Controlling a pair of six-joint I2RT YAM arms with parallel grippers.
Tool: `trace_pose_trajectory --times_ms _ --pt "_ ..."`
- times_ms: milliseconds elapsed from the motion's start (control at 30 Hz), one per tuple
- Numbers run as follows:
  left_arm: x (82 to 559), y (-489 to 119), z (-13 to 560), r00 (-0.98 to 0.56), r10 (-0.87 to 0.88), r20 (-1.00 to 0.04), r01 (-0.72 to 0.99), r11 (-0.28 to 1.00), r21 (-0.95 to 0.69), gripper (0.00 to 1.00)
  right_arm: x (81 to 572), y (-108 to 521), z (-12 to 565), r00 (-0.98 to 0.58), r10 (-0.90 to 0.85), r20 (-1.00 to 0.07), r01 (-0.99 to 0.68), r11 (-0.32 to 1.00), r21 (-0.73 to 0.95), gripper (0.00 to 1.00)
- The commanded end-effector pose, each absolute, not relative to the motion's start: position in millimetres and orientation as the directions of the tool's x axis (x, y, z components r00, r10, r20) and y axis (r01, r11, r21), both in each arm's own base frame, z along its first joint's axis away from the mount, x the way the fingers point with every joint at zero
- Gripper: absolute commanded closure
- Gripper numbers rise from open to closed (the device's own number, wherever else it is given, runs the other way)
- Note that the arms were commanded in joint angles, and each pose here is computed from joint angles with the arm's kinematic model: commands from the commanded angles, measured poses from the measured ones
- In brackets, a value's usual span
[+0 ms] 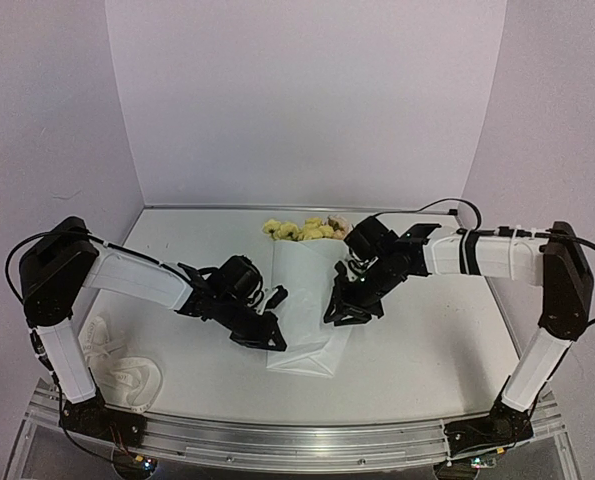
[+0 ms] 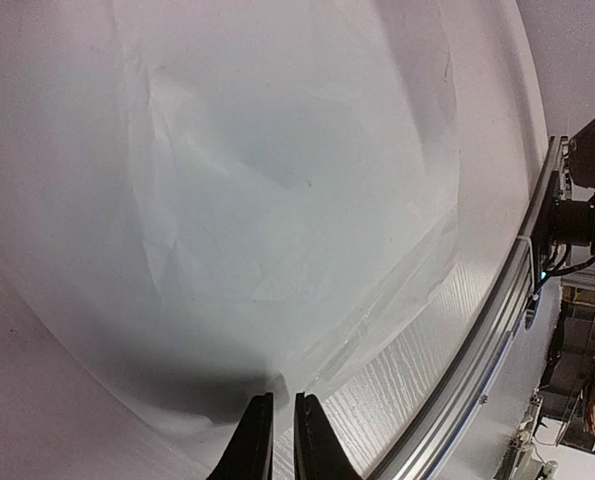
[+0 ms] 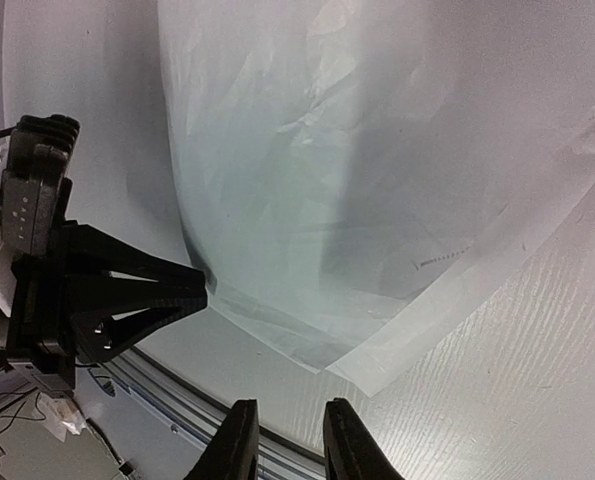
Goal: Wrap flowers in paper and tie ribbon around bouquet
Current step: Adjust the folded bouquet at the center of the board, then press the fold line on the folded bouquet.
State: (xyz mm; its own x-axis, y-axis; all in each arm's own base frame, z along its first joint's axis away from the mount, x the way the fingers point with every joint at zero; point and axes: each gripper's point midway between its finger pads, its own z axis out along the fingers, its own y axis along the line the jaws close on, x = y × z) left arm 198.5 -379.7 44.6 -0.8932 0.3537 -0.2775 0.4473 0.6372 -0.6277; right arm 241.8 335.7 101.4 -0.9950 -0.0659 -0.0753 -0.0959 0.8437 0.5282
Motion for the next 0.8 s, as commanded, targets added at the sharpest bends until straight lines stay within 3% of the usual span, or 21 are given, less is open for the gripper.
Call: trace_pose_trajectory --times_ms 0,367,767 --pt "194.7 -386.3 51.0 -0.888 0.364 -0.281 0.454 0.599 -0.659 0.9 244.0 356.2 105.5 -0.994 -0.08 -0.075 -0.107 0.84 0.532 0.79" --pt "186.2 -387.1 38.5 -0.89 0.388 -0.237 0.438 0.591 -0.677 0.91 234.2 387.7 63.2 -0.997 -0.072 0.004 -0.058 0.83 0.554 0.88" --pt "180.4 -385.9 28.4 -0.898 0.388 -0.207 0.416 0.597 -0.686 0.91 218.3 386.7 18.3 -0.998 0.003 0.067 0.039 0.839 0.543 0.91"
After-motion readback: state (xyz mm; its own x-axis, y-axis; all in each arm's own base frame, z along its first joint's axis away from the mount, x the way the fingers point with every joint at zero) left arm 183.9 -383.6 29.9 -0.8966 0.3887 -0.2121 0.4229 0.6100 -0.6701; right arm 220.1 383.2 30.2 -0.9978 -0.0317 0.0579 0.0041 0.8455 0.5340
